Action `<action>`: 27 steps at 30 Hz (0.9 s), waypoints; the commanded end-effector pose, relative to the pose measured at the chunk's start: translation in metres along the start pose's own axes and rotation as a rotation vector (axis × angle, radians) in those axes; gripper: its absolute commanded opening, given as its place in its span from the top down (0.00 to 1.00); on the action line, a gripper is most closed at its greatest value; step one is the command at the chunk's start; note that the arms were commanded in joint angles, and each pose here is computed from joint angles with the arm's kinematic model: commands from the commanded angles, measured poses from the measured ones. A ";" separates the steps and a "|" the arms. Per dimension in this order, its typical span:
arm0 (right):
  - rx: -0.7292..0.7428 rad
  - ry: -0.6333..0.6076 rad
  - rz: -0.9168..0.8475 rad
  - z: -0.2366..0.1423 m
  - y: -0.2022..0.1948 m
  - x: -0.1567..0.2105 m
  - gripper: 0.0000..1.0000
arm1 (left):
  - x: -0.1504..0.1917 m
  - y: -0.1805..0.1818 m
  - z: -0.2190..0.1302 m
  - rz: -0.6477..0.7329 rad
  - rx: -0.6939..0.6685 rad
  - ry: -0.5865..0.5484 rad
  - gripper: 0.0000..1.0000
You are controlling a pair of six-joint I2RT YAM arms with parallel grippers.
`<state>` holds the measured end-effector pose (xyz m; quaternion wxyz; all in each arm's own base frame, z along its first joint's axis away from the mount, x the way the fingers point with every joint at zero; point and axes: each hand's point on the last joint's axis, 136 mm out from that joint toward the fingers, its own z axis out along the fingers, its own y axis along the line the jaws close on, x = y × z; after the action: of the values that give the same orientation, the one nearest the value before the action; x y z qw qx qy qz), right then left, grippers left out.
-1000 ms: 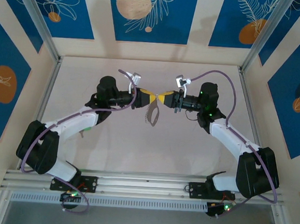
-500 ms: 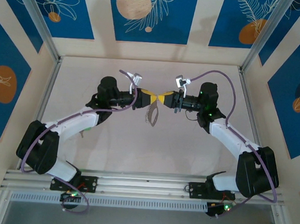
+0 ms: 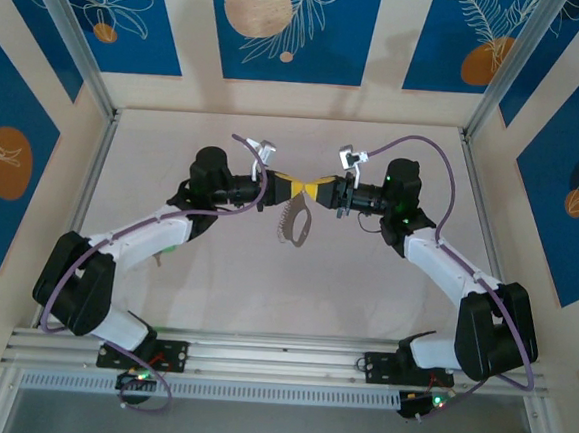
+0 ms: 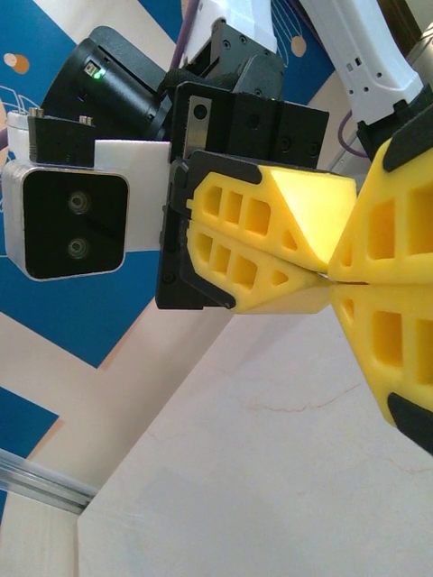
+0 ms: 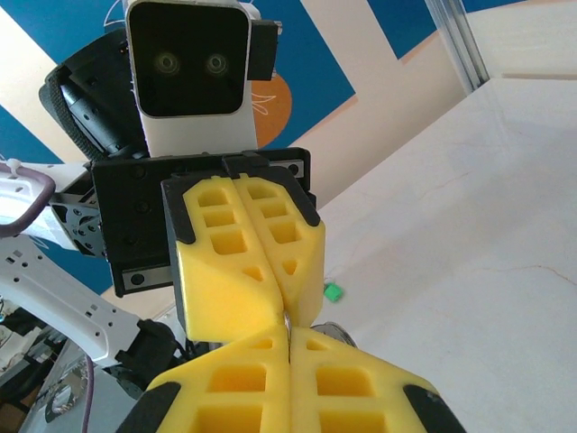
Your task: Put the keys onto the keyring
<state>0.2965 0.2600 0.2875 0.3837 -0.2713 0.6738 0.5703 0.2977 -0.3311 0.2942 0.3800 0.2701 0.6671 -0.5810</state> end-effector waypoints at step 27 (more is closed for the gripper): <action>-0.027 -0.089 -0.051 -0.012 0.043 -0.018 0.50 | -0.035 -0.045 -0.028 0.436 -0.076 -0.140 1.00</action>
<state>0.2734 0.2479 0.3123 0.4134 -0.2349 0.6644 0.5766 0.2883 -0.3083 0.3256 0.5253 0.3332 0.6241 -0.4728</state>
